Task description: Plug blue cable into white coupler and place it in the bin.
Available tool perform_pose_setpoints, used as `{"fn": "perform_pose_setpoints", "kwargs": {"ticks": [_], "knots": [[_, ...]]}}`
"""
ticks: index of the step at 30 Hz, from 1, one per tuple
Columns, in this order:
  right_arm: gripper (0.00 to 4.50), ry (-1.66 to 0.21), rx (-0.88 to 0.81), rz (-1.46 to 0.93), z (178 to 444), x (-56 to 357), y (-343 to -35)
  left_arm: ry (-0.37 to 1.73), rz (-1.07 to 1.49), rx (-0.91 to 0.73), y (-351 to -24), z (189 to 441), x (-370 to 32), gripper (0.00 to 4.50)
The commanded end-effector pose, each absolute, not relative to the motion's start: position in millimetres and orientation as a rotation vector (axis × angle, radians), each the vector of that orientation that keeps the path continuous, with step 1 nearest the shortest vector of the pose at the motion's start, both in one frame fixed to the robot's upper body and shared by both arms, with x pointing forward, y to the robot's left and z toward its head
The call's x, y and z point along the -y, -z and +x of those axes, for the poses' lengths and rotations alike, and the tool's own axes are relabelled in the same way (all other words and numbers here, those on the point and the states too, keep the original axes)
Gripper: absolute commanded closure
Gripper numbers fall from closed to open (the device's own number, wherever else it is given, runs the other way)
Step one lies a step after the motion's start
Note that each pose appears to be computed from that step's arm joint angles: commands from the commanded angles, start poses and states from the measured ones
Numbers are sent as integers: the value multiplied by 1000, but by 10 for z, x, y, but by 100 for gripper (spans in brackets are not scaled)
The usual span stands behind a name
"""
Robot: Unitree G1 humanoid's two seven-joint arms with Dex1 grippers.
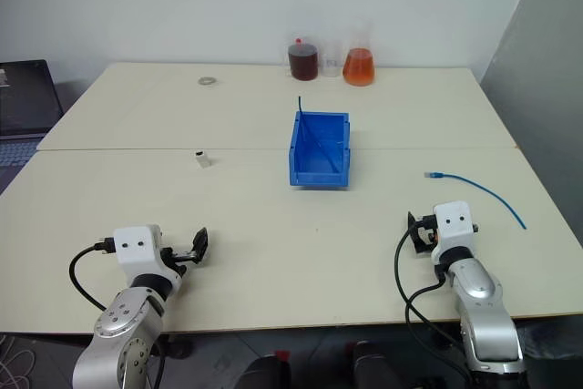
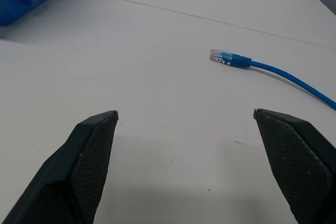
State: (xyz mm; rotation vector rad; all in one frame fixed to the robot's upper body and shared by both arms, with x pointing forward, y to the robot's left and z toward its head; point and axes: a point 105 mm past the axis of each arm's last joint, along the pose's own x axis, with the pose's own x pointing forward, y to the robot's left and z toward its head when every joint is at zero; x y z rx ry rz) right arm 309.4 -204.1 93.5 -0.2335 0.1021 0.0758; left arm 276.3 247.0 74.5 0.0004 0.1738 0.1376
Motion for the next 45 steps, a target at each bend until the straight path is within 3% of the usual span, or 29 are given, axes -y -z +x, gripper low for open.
{"fn": "perform_pose_setpoints", "kwargs": {"ticks": [1,19,23,29,32,35,41,45], "knots": [[10,-47,-49,-256,3083,2100,-1070,-125,42,-119,-886,2787,-2456,0],[10,-42,-51,-247,3075,2110,-1064,-25,44,-102,-921,2817,-2280,0],[10,-88,-31,-239,3143,2126,-1162,201,73,-75,-1042,2856,-1913,0],[10,-321,-51,-349,3523,2207,-1372,619,155,-30,-1316,2957,-1333,0],[10,-395,-94,-383,3787,2426,-1472,848,208,0,-1473,2995,-1036,0],[10,-329,-121,-406,3909,2785,-1558,979,252,14,-1527,3042,-830,0],[10,-258,-188,-355,3757,3299,-1543,1252,304,14,-1489,2953,-361,0],[10,-282,-227,-328,3662,3382,-1401,1301,334,32,-1475,3101,-135,0]]}}
